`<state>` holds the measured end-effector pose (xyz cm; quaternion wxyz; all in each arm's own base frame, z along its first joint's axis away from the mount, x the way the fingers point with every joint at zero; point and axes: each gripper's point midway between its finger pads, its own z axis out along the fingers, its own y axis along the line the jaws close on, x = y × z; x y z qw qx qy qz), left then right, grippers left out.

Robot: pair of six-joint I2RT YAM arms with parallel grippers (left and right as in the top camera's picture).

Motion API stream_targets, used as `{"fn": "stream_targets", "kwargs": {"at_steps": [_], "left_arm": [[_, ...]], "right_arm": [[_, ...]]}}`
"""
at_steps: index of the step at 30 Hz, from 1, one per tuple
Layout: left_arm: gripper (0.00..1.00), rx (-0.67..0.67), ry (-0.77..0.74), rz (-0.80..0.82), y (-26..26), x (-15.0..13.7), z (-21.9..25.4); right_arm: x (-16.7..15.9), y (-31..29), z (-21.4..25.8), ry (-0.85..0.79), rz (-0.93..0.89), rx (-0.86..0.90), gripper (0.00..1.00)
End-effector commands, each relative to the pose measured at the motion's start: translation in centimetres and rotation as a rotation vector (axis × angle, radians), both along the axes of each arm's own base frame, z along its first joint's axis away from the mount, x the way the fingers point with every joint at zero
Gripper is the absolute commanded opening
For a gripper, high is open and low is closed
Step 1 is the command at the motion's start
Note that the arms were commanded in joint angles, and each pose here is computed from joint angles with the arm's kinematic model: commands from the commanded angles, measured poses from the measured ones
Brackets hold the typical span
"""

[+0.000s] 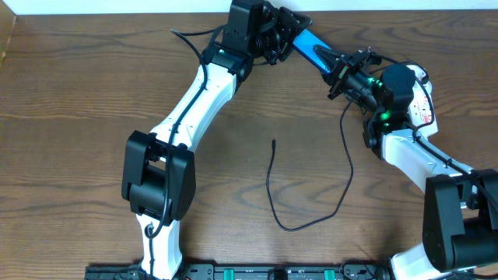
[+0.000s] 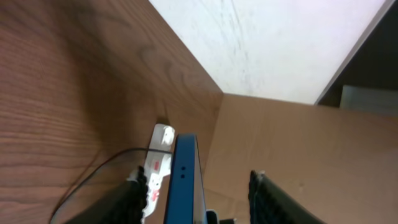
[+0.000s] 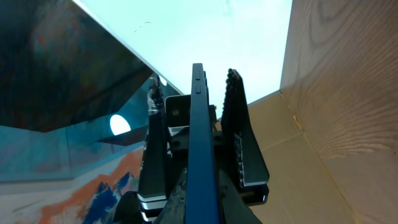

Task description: Plug charger to phone and switch on socket

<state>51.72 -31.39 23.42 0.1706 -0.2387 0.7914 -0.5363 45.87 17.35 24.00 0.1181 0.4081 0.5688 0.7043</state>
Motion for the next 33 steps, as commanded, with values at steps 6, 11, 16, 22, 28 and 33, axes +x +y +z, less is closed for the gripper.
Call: {"fn": "stream_targets", "kwargs": {"at_steps": [6, 11, 16, 22, 28, 33], "left_arm": [[0.36, -0.003, -0.004, -0.016, -0.3, -0.2, 0.1], [0.25, -0.003, -0.004, -0.016, -0.3, -0.2, 0.1], [0.19, -0.003, -0.004, -0.016, -0.3, -0.2, 0.1], [0.08, -0.003, -0.004, -0.016, -0.3, -0.2, 0.1], [0.08, -0.002, -0.004, -0.016, -0.3, -0.2, 0.0], [0.07, 0.000, -0.007, -0.017, -0.3, -0.2, 0.0]], "right_arm": [[-0.6, 1.6, 1.1, -0.039, 0.043, 0.000, 0.01], [-0.9, 2.4, 1.1, -0.038, 0.059, 0.000, 0.01], [-1.1, 2.8, 1.1, -0.044, 0.069, -0.006, 0.01], [-1.2, 3.1, 1.1, -0.042, 0.075, -0.006, 0.01], [-1.4, 3.6, 0.1, -0.016, 0.088, -0.032, 0.01], [-1.8, 4.0, -0.4, -0.008, 0.114, -0.052, 0.01]]}}
